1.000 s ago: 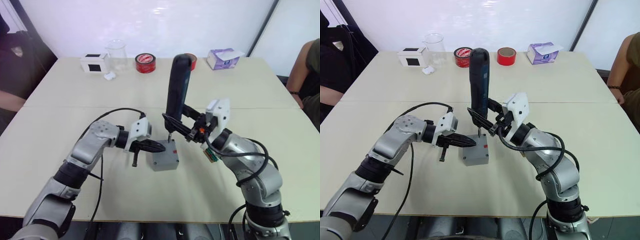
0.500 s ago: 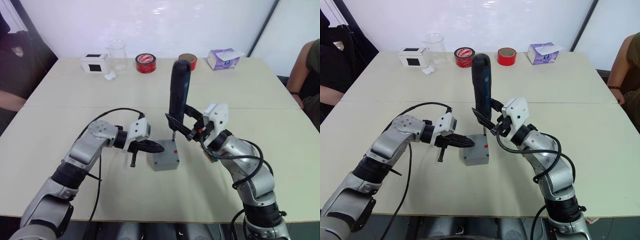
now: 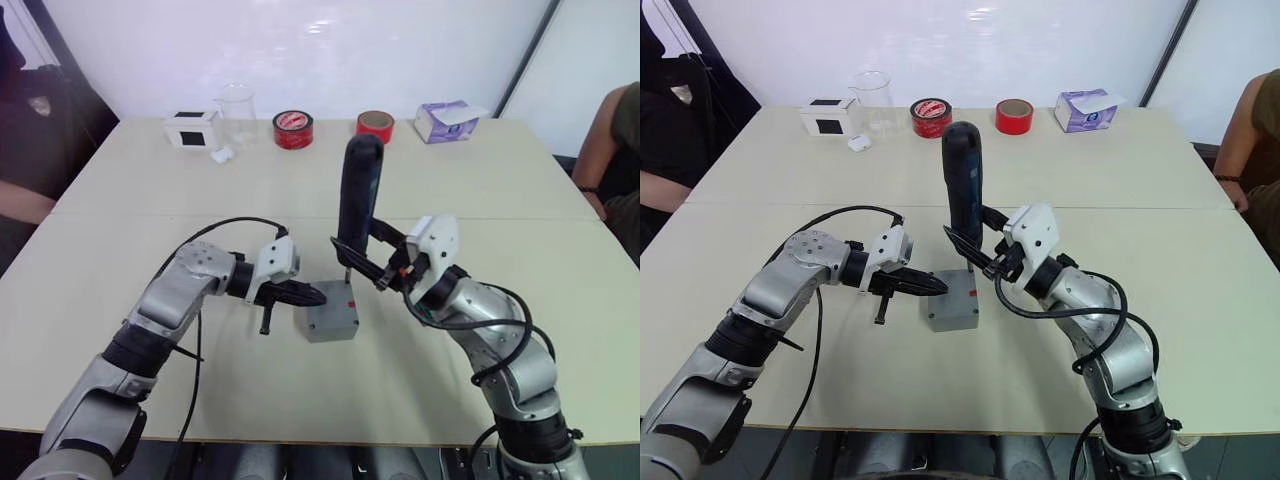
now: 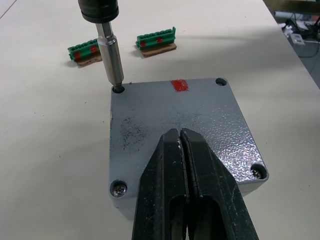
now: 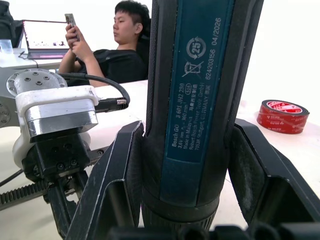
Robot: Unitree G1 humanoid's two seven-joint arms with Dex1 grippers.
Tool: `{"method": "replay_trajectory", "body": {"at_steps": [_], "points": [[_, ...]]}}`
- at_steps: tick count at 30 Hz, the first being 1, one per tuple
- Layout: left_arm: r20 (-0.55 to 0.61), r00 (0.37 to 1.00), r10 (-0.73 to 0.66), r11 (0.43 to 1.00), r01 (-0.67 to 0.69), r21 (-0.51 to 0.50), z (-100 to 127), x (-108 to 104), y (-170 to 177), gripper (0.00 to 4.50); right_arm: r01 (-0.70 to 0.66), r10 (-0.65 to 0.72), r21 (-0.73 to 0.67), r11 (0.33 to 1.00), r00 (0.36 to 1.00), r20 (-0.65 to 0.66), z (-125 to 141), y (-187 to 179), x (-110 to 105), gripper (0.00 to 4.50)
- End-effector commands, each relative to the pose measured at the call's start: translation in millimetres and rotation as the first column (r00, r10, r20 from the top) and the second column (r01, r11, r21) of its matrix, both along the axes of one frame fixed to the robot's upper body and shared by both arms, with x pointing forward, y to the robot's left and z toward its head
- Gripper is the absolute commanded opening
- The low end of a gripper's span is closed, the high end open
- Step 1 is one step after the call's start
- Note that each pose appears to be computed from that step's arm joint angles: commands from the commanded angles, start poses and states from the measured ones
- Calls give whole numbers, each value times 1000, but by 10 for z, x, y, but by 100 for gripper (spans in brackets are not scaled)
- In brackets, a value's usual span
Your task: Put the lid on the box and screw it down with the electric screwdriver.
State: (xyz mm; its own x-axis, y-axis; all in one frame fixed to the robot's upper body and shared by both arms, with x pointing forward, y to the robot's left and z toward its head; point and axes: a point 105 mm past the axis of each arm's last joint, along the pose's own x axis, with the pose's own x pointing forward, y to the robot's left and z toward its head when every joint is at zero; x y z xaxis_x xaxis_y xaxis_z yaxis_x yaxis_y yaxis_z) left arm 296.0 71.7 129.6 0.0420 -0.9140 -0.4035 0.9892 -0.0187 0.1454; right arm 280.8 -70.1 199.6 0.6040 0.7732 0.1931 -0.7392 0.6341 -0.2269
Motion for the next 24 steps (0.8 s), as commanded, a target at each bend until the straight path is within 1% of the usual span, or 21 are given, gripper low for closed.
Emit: {"method": "replay_trajectory", "body": {"at_steps": [1, 7, 9, 11, 17, 24], "points": [[-9, 1000, 24, 999, -24, 41, -89, 20, 51, 0, -30, 27, -62, 998, 998, -53, -175, 54, -38, 184], [6, 999, 32, 997, -32, 66, -152, 32, 64, 0, 39, -50, -73, 997, 986, -156, -385, -15, 70, 184], [5, 999, 34, 997, -34, 67, -166, 29, 71, 0, 54, -69, -79, 995, 976, -206, -487, -41, 81, 184], [5, 999, 36, 997, -36, 70, -182, 28, 78, 0, 66, -79, -62, 996, 965, -248, -536, -57, 88, 184], [5, 999, 39, 996, -39, 79, -227, 22, 90, 0, 78, -104, -96, 992, 948, -299, -669, -77, 96, 184], [10, 999, 36, 995, -37, 93, -259, 17, 96, 0, 84, -129, -147, 986, 936, -328, -774, -80, 86, 184]]}}
